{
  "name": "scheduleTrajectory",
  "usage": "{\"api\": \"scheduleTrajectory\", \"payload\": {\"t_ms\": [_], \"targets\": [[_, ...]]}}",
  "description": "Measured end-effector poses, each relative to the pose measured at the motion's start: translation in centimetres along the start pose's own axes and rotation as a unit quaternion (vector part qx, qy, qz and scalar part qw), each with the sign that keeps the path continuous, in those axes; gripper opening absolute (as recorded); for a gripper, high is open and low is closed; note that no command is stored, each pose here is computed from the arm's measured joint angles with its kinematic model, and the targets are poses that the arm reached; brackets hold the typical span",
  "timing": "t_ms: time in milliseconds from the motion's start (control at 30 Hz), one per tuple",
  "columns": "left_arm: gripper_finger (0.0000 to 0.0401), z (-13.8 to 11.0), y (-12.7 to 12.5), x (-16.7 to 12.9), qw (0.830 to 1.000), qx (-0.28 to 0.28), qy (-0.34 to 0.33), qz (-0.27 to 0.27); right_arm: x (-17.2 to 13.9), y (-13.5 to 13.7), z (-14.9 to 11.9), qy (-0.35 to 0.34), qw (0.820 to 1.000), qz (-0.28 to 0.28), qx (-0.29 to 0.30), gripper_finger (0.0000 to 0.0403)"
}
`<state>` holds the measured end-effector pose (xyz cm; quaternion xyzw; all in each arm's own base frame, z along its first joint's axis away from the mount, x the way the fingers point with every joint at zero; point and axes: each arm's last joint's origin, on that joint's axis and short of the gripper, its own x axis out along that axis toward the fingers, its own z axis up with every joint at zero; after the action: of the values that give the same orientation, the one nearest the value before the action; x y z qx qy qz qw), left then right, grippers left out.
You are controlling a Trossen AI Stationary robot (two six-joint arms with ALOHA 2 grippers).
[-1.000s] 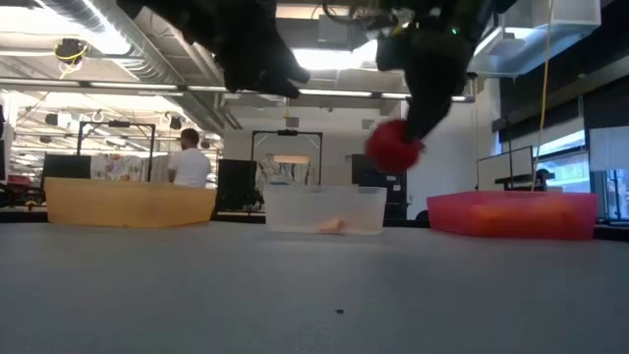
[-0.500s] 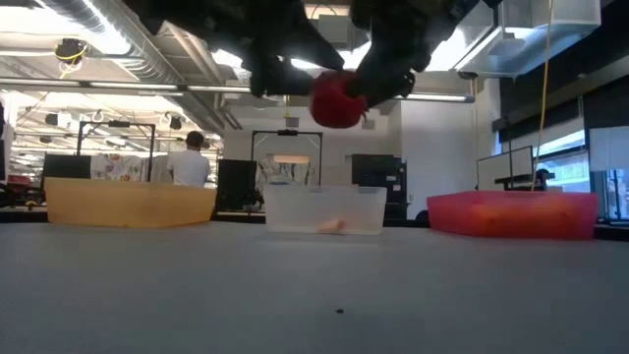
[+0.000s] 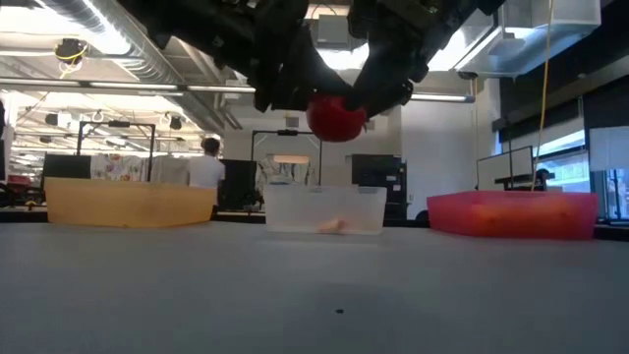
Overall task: Sort produce into baskets
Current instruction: Put the tomato into the orange bin
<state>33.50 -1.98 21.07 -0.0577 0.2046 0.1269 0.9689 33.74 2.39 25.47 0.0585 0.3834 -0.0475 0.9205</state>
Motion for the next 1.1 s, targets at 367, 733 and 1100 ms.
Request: {"api": "scheduleTrajectory", "payload": {"t_ms": [367,733,1100], "targets": [[0.0240,0.3,0.4,-1.2,1.000,0.016,0.021,0.014,-1.0,0.2,0.3,0.029,1.000,0.008,0.003,0.0333],[0.0237,1.4,1.9,-6.4,0.993,0.026,0.076,0.089,-2.5,3.6,-2.3,0.059,0.996,-0.060,0.002,0.0340],[0.0236,1.6,5.0,-12.7,0.942,0.035,0.075,0.327,0.2,5.3,-7.8,0.014,0.993,-0.082,0.078,0.0340]]}}
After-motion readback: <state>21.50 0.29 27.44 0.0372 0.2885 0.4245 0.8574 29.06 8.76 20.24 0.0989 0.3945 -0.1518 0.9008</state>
